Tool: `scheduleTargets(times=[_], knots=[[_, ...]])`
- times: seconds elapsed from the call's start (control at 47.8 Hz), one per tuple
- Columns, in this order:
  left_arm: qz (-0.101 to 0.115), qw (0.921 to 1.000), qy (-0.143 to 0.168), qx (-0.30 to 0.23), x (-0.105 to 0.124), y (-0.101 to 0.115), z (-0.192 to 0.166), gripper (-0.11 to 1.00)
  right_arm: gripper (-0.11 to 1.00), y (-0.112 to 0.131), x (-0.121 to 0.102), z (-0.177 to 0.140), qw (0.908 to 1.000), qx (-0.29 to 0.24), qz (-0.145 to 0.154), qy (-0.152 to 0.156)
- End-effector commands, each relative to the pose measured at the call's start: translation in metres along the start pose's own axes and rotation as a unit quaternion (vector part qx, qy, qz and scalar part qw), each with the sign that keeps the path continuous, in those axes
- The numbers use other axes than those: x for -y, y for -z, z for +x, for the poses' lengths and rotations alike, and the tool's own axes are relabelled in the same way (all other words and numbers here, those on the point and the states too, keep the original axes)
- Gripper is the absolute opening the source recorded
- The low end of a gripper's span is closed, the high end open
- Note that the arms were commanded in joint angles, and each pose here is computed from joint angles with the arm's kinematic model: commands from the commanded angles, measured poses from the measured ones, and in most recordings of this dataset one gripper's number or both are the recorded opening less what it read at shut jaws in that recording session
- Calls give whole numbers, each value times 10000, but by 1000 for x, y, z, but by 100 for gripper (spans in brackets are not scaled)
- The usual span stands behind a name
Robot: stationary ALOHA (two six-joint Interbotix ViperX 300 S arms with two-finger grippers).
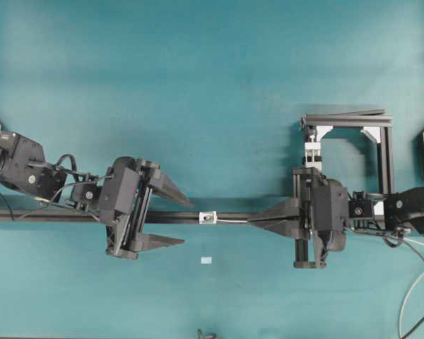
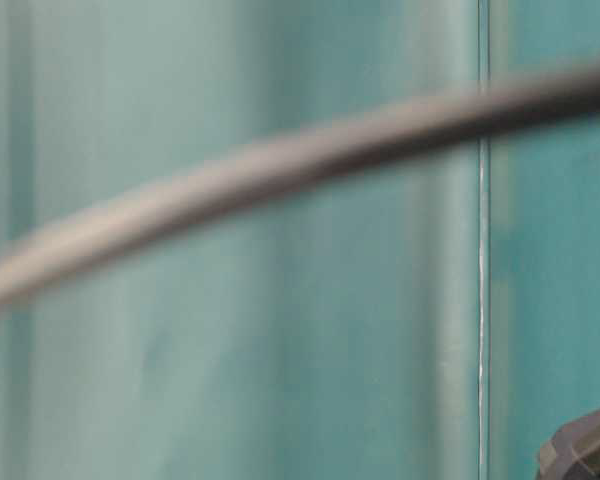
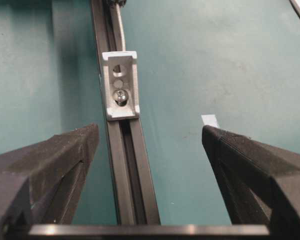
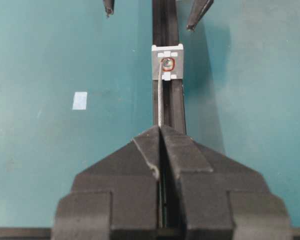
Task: Insert the wire through the hole in the metal fitting marked with a red label.
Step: 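Feed the wire tip into the red-ringed hole with the right gripper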
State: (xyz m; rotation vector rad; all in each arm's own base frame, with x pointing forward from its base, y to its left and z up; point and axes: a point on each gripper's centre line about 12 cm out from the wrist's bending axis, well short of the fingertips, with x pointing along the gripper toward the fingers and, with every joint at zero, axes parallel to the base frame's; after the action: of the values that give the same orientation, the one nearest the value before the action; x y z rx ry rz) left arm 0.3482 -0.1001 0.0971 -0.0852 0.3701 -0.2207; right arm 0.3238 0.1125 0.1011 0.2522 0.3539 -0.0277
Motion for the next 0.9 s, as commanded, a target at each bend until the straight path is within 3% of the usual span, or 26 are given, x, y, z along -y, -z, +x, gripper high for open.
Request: scheduleTargets(times=[0.0,0.878], knots=[[-18,9999,-5,163,0,-9,1,61,-1,-9,-6,1,9998,187,35,-76],[-25,9998,-8,179,0,-10,2,61,-1,-6,2,0,9999,149,50,25]])
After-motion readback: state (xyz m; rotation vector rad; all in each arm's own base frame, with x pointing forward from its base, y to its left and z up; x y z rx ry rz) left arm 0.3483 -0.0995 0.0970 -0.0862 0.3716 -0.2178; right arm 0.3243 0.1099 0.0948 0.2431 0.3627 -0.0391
